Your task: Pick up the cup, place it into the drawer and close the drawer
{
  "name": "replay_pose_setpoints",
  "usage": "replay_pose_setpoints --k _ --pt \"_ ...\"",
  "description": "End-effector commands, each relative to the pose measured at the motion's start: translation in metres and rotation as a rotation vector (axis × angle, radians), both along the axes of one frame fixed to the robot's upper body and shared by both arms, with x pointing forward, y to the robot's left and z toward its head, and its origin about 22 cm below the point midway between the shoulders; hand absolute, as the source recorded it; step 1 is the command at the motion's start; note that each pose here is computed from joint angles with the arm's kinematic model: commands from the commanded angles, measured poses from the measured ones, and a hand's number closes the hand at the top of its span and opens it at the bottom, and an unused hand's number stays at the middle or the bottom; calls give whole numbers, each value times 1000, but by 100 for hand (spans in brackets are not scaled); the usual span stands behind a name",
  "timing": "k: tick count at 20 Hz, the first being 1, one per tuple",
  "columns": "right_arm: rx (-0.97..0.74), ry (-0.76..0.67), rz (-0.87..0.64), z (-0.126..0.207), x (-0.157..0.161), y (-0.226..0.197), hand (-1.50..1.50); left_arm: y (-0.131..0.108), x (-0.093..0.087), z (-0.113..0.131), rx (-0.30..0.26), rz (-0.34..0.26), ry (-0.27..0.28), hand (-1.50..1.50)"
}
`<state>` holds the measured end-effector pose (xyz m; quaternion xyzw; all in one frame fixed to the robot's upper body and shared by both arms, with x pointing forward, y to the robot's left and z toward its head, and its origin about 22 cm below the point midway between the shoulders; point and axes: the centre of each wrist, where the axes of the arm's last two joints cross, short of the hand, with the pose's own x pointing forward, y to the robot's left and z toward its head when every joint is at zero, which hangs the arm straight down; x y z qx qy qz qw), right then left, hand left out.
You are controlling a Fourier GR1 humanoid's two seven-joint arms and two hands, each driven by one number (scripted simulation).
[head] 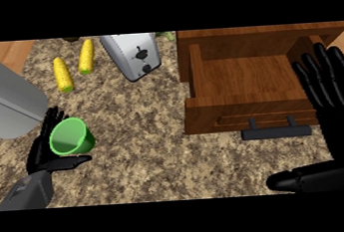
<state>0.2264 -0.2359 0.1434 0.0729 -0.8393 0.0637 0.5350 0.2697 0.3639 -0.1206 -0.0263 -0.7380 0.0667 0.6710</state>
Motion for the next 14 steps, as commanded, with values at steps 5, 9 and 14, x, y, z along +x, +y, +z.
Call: replay_pose_setpoints --k 5,9,14 --pt "6 -4 2 1 14 11 -150 -25 0 -11 -186 -125 -66 -150" --pt "-4 -2 11 2 3 -5 -150 -5 1 -1 -236 -171 -102 150" --pt "8 -10 12 3 -9 1 -150 -19 0 -7 -221 -128 -188 150"
